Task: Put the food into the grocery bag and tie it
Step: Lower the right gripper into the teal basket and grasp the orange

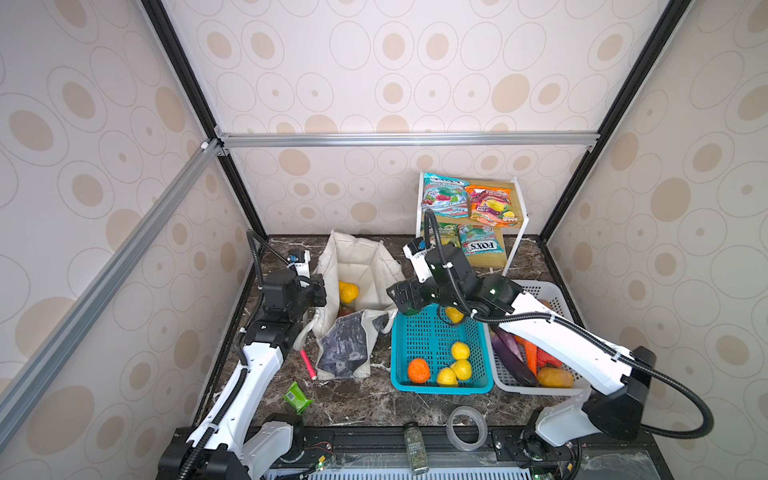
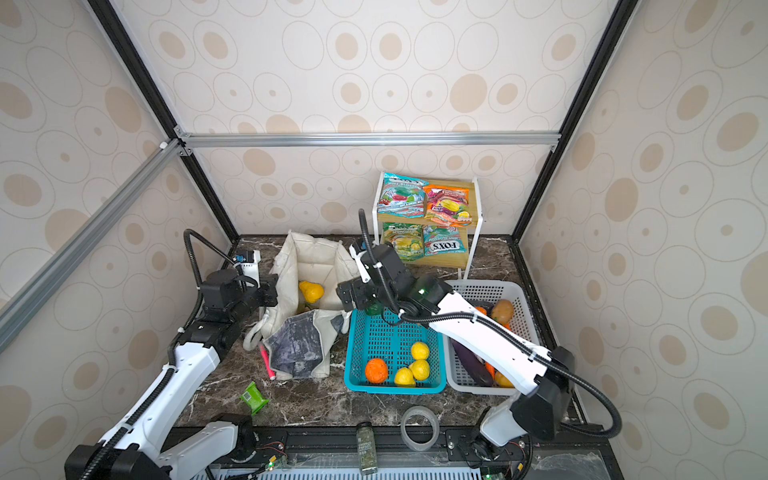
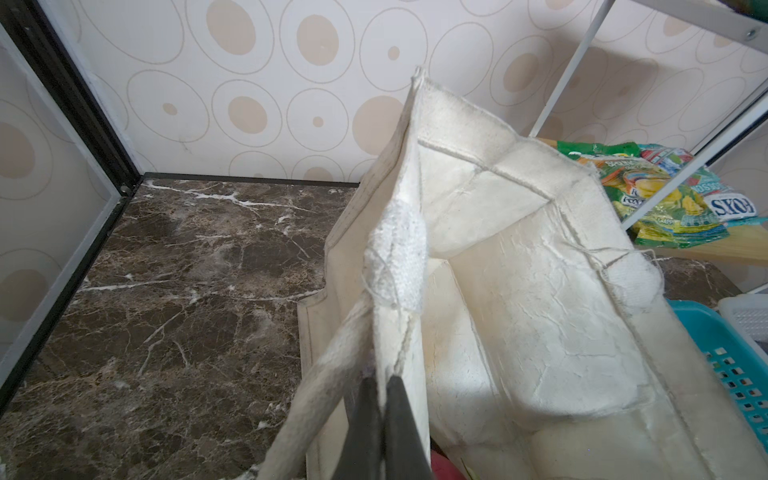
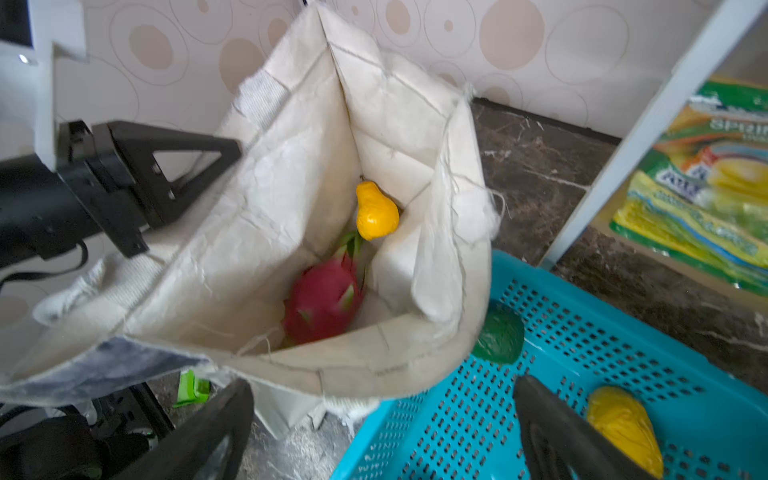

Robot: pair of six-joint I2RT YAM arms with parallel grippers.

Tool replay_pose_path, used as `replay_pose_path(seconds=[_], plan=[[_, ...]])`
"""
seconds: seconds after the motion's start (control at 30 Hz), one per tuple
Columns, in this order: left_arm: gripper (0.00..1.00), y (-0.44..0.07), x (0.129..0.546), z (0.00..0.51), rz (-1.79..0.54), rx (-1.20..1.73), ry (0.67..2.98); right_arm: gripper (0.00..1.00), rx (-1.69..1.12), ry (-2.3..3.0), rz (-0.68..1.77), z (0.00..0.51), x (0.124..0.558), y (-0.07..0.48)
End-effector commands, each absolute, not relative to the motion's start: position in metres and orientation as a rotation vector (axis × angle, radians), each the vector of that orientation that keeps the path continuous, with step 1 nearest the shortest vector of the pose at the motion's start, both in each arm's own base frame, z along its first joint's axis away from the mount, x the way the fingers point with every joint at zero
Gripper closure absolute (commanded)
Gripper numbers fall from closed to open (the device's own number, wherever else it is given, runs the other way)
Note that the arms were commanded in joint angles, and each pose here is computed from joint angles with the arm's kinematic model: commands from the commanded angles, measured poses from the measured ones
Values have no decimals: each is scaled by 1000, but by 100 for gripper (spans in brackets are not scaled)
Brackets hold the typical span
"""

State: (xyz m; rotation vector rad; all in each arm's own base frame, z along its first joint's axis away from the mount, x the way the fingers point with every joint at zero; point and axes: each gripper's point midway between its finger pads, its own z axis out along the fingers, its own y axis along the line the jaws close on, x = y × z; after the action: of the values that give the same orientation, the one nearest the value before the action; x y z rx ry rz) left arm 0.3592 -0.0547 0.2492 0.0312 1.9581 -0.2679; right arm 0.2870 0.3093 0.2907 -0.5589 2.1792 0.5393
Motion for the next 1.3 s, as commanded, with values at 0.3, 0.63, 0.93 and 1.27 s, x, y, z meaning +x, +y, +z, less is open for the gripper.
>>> replay_pose_path(seconds=[0.3, 0.63, 0.93, 1.27], plan=[[100, -57, 358, 263, -266, 54, 1914, 0, -589, 2413, 360, 189, 226, 220], [100, -57, 358, 262, -264, 54, 1915, 7, -746, 2563, 568, 127, 193, 249], [100, -57, 359, 261, -264, 52, 1920, 16, -787, 2651, 584, 85, 191, 279], [100, -57, 359, 261, -265, 54, 1920, 24, -740, 2708, 507, 48, 197, 277]])
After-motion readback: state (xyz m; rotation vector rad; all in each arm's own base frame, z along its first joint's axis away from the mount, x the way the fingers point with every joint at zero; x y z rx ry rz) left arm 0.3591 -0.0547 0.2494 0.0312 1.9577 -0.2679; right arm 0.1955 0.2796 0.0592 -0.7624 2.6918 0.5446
